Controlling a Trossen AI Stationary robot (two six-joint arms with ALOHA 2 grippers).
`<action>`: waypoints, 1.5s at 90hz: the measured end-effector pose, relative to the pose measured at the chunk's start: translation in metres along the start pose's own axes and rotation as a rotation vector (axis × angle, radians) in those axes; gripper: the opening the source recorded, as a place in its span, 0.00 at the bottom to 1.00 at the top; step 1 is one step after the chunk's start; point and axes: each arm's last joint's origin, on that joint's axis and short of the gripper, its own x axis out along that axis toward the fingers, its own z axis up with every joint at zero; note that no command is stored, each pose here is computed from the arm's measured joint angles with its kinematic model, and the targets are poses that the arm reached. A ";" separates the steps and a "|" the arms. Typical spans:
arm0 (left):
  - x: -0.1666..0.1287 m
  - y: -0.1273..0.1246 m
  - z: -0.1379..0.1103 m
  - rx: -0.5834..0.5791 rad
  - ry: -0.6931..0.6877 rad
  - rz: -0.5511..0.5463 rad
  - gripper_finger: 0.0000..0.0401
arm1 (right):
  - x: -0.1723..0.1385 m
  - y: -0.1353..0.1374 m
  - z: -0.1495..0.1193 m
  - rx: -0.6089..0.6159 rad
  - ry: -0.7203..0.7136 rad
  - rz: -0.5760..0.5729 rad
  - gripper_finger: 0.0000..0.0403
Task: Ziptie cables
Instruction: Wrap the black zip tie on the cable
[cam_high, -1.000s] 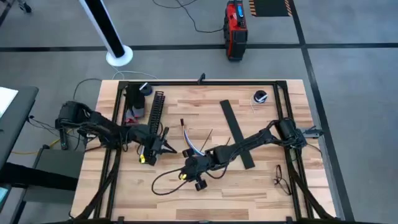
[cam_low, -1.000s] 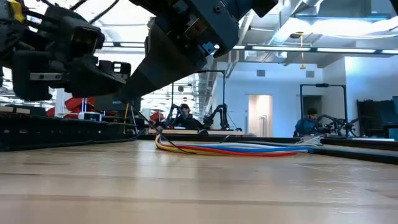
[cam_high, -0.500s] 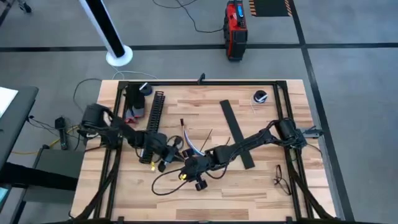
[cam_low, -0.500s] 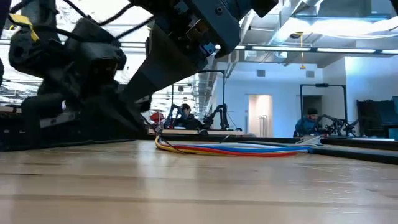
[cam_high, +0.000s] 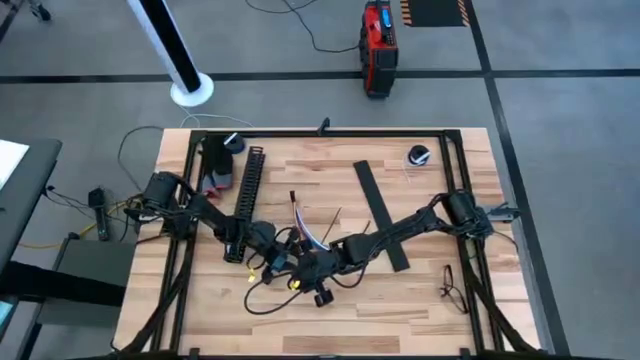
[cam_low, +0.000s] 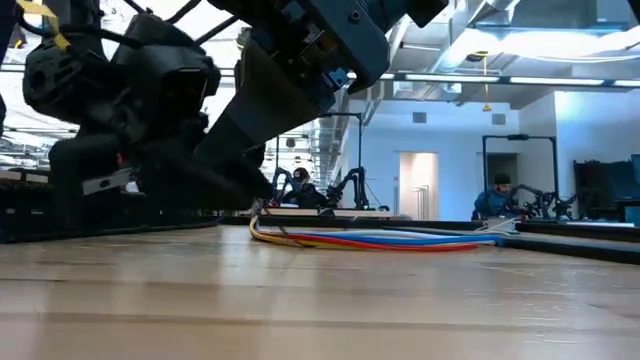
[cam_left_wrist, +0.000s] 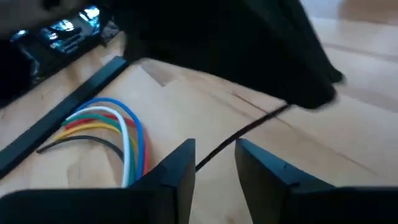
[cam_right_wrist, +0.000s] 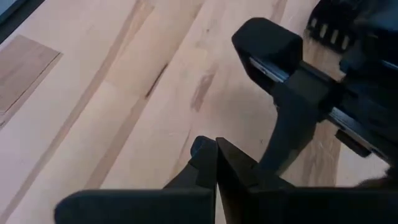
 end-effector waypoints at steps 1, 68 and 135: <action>0.000 0.000 0.000 -0.003 -0.001 0.000 0.28 | 0.000 0.000 0.000 0.000 0.001 0.000 0.00; 0.007 -0.004 -0.008 0.015 0.069 0.026 0.28 | 0.000 0.002 0.002 -0.017 -0.013 -0.001 0.00; 0.025 -0.006 -0.009 -0.130 0.010 -0.051 0.01 | 0.000 0.002 0.002 -0.021 -0.011 -0.002 0.00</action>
